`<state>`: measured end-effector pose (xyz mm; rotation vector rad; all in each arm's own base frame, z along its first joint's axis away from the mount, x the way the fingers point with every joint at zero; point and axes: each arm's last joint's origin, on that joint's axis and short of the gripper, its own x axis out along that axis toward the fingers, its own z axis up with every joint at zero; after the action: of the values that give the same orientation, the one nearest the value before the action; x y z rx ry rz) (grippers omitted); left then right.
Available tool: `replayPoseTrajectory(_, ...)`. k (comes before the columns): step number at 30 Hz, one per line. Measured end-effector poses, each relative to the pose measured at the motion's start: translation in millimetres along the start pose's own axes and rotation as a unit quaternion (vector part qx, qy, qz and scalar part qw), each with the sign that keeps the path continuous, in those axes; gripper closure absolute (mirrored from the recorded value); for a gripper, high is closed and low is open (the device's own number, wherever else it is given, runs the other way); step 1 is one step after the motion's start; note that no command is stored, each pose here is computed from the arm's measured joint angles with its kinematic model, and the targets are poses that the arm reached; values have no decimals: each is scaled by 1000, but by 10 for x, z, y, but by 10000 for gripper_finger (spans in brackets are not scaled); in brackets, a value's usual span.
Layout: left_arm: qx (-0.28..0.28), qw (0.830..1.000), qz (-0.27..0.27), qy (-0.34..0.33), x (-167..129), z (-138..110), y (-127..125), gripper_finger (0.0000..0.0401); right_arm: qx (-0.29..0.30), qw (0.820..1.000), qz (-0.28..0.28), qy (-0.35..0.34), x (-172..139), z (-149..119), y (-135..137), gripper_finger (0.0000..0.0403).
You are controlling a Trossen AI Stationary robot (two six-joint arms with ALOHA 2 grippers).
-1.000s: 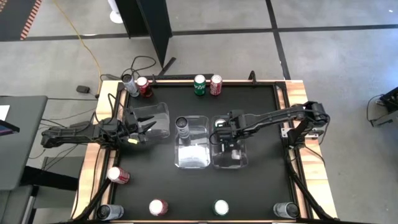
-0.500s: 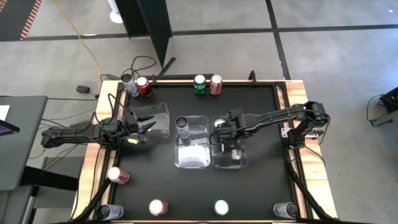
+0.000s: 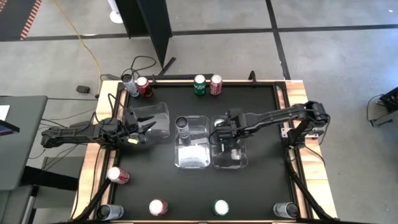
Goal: Sort soda cans
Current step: Put the top right green soda can into the right transparent bin, then put the bottom green soda can into the right transparent bin
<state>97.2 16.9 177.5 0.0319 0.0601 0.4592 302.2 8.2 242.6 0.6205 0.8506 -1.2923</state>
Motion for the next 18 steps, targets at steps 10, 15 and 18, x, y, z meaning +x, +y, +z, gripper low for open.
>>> replayPoseTrajectory(10, -3, 1000, 0, 0, 0, -1, 0, 269, -21, 999, -20, -34, -132, 121, -33, 58)
replayPoseTrajectory(15, -9, 1000, 0, 0, 0, -2, 0, 269, -58, 996, -14, -61, -277, 185, -15, 58)
replayPoseTrajectory(18, -14, 1000, 0, 0, 0, -2, 0, 269, -93, 992, -3, -80, -372, 237, 15, 58)
